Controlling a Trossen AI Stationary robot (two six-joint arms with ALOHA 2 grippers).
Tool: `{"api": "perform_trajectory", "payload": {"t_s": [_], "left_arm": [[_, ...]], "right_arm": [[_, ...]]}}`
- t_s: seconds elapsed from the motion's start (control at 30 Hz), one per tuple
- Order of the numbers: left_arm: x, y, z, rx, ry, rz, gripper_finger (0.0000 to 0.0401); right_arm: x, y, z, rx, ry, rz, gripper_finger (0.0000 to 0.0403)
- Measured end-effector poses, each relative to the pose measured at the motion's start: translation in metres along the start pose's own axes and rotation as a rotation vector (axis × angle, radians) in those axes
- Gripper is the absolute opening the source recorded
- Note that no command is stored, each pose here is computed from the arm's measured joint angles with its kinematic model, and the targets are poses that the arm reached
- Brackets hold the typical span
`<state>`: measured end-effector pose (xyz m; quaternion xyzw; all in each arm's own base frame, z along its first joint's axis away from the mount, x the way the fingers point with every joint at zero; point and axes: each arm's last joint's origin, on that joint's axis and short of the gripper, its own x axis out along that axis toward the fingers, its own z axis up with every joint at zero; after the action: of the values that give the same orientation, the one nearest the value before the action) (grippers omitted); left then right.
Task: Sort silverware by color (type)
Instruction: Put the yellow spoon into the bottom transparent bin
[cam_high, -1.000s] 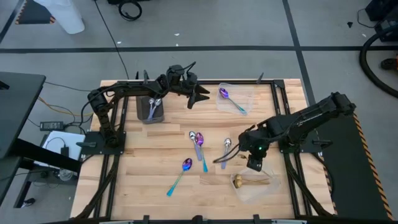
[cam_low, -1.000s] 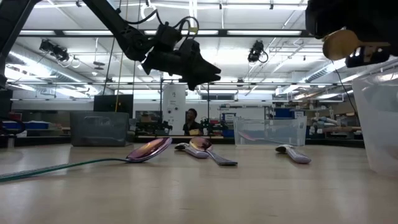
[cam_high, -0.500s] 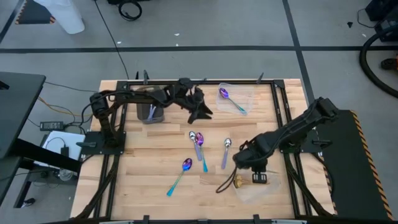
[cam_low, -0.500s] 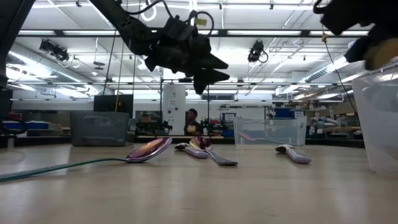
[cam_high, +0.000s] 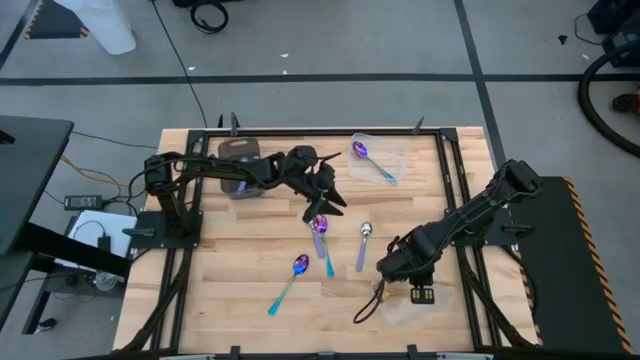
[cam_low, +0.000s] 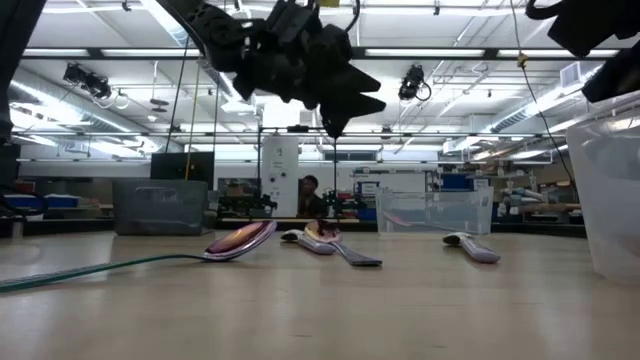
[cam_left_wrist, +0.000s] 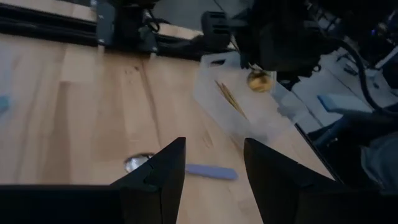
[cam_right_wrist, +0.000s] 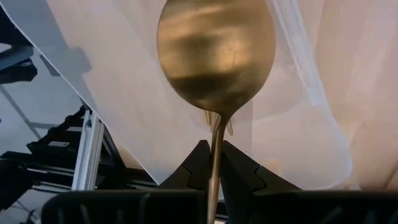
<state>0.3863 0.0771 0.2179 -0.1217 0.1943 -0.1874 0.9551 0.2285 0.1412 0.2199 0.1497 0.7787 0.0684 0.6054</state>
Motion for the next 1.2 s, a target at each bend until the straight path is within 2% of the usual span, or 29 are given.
{"api": "perform_trajectory", "payload": {"t_s": [0.2, 0.33, 0.53, 0.7, 0.9, 1.2], "left_arm": [[-0.016, -0.02, 0.01, 0.077, 0.067, 0.101, 0.0171], [-0.022, -0.034, 0.007, 0.083, 0.162, 0.1, 0.0171], [-0.029, -0.058, -0.012, 0.001, 0.401, 0.059, 0.0171], [-0.024, -0.077, -0.024, -0.063, 0.528, 0.144, 0.0171], [-0.017, -0.094, -0.042, -0.18, 0.584, 0.308, 0.0171], [-0.007, -0.127, -0.077, -0.417, 0.638, 0.395, 0.0171]], "right_arm": [[0.005, 0.002, 0.003, 0.008, 0.036, 0.032, 0.0032], [0.006, 0.003, 0.006, 0.006, 0.026, 0.041, 0.0032], [0.013, 0.006, 0.018, -0.028, -0.038, 0.051, 0.0033], [0.02, 0.008, 0.023, -0.089, -0.06, 0.034, 0.0033], [0.031, 0.004, 0.028, -0.144, -0.047, -0.026, 0.0034], [0.04, 0.0, 0.035, -0.155, -0.027, -0.08, 0.0068]]}}
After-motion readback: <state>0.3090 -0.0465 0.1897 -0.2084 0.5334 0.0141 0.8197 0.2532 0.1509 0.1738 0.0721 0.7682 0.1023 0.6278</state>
